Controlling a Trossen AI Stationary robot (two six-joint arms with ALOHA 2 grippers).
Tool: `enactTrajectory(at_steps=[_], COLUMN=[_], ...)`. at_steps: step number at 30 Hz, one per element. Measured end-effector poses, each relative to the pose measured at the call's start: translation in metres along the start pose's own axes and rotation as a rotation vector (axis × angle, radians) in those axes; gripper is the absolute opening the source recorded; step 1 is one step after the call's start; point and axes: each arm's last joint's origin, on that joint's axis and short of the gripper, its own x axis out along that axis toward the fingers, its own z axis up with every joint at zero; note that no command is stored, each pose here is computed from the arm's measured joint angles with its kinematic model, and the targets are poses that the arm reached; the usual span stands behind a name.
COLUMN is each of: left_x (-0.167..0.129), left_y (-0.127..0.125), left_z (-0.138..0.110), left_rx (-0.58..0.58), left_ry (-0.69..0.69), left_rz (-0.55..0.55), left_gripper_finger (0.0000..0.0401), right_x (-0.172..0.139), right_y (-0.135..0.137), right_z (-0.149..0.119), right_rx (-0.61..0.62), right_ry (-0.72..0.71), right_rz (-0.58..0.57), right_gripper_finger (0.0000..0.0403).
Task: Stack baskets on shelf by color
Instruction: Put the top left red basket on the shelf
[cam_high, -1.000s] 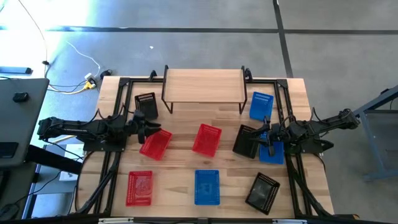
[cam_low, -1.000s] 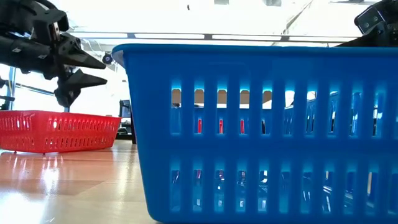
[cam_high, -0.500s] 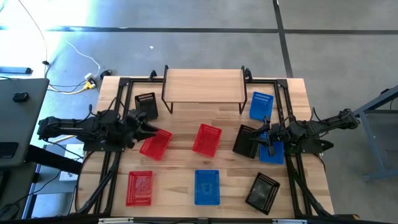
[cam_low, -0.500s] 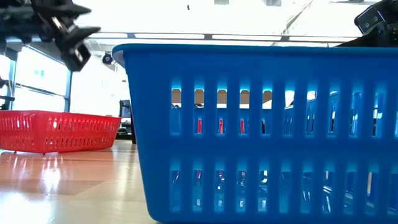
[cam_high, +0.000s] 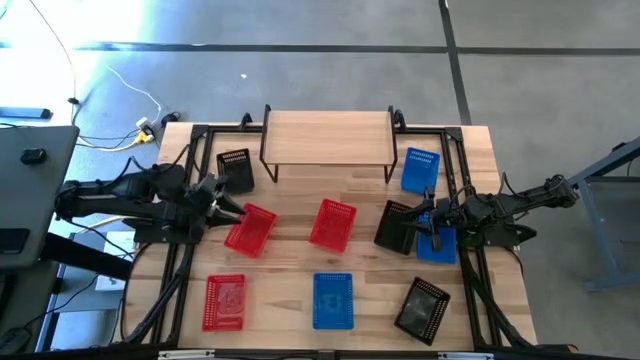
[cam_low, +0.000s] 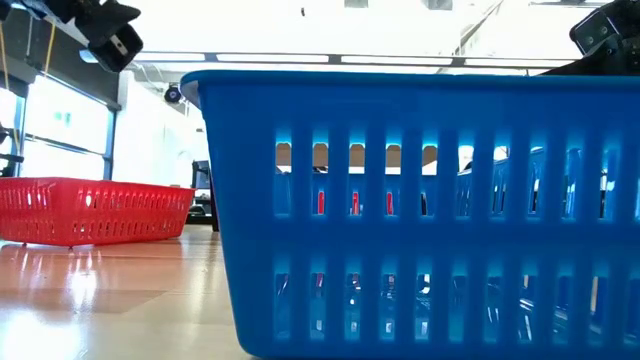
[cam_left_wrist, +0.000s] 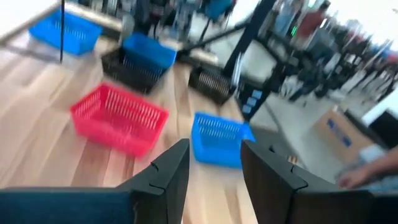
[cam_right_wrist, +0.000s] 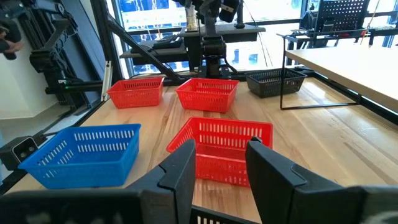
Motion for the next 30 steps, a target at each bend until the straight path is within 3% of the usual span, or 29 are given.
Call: enactTrajectory(at_steps=[7, 15, 21, 30], left_x=[0.009, 0.034, 0.054, 0.081], left_y=[-0.001, 0.001, 0.000, -0.004], left_z=[0.006, -0.015, -0.029, -0.050], left_rx=[-0.017, 0.000, 0.094, 0.129], left_ry=[0.175, 0.474, 0.641, 0.832], left_rz=[0.005, 0.011, 0.065, 0.094], left_gripper_finger=[0.0133, 0.0133, 0.0133, 0.0133], right_x=[0.000, 0.000, 0.000, 0.000], right_y=[0.000, 0.000, 0.000, 0.000], right_z=[0.000, 0.000, 0.000, 0.000], right_rx=[0.000, 0.000, 0.000, 0.000], right_ry=[0.000, 0.000, 0.000, 0.000], right_rz=[0.000, 0.000, 0.000, 0.000], right_gripper_finger=[0.0126, 0.0126, 0.0126, 0.0126])
